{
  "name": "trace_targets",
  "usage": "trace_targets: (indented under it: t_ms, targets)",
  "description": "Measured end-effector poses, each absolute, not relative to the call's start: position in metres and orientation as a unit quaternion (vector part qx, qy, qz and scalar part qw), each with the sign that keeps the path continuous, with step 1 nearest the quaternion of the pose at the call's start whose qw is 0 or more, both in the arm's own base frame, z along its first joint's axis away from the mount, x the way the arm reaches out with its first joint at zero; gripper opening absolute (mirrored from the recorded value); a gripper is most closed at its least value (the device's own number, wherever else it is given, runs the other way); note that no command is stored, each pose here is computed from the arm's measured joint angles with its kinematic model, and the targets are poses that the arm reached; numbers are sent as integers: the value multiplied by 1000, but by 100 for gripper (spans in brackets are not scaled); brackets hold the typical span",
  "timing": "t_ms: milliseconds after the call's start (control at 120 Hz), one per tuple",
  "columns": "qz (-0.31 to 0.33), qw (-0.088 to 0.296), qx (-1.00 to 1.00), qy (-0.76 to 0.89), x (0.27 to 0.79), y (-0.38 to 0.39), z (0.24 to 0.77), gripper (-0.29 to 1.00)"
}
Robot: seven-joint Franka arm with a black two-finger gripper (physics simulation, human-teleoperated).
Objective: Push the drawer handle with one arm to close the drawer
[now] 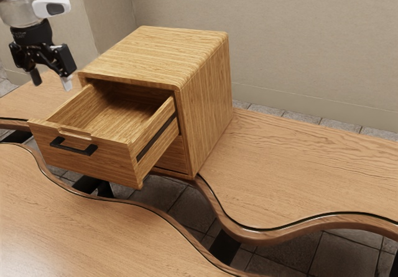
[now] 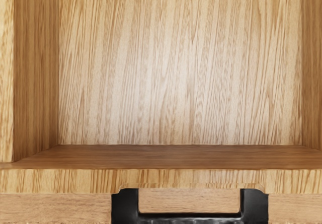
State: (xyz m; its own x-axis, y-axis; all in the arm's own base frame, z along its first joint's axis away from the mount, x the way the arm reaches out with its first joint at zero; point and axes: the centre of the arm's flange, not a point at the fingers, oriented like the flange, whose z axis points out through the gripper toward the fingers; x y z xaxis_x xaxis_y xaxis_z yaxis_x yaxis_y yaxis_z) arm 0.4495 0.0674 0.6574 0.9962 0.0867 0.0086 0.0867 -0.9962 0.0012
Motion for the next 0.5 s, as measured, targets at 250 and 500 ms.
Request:
trace_targets:
  t_ms: [250, 500]
  targets:
    - [-18, 14, 999, 30, 385, 65, 635, 63]
    - [-31, -55, 998, 6, 372, 46, 525, 9]
